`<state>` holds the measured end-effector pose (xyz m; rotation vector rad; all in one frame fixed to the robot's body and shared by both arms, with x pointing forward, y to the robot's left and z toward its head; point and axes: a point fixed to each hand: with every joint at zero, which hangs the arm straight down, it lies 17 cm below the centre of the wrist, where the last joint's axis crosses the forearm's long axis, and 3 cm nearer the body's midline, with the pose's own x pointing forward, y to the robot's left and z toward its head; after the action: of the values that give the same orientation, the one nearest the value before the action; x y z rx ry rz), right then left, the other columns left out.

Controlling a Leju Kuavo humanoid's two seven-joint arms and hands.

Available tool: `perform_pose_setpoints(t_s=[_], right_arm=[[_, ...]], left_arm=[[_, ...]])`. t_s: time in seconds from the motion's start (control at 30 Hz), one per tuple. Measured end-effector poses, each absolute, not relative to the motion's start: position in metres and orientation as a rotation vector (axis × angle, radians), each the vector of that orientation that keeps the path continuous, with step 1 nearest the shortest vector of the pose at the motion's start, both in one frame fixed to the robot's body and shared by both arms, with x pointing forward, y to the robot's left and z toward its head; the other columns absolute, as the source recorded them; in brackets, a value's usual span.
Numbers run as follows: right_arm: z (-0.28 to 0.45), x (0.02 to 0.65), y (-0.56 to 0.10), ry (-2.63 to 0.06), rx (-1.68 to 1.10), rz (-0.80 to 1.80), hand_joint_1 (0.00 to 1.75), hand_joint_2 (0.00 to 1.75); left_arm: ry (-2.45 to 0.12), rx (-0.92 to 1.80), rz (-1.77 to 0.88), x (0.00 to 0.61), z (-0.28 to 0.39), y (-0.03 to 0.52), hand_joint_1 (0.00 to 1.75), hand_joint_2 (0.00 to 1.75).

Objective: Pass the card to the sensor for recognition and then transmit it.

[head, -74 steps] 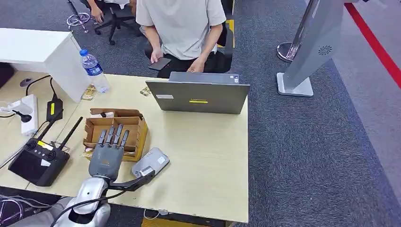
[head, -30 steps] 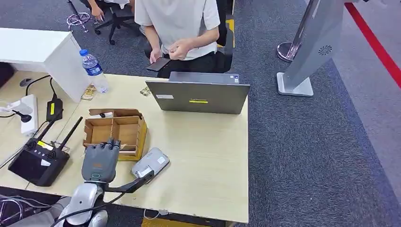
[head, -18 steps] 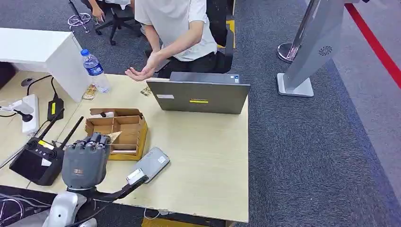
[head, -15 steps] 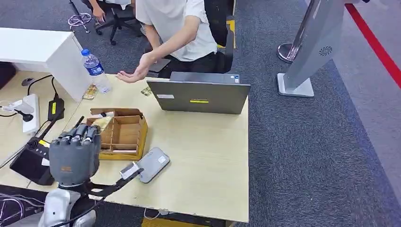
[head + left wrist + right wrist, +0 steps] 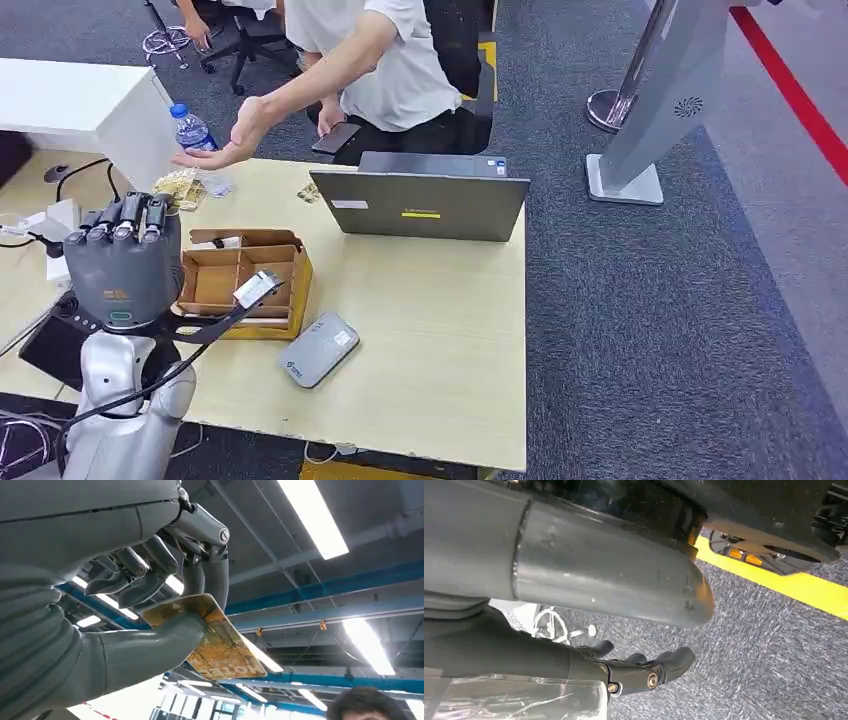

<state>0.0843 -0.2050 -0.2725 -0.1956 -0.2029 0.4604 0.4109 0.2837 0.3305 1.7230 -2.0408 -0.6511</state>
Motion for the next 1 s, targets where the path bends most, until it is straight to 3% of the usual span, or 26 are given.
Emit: perform_pose_setpoints(t_s=[0.27,0.7,1.0], right_arm=[[-0.272,0.084,-0.205,-0.203,-0.195,0.466,0.00,0.00],[-0.272,0.086,-0.202,-0.206,-0.187,0.507,0.00,0.00],[-0.272,0.087,-0.201,-0.213,-0.187,0.564,0.00,0.00]], left_arm=[[-2.024,1.732,-0.668,0.416,0.327,0.284,1.75,1.75],[-1.945,1.799,-0.691,0.485,0.347,0.310,1.75,1.75],[-1.736,1.962,-0.744,0.555,0.383,0.368,1.75,1.75]])
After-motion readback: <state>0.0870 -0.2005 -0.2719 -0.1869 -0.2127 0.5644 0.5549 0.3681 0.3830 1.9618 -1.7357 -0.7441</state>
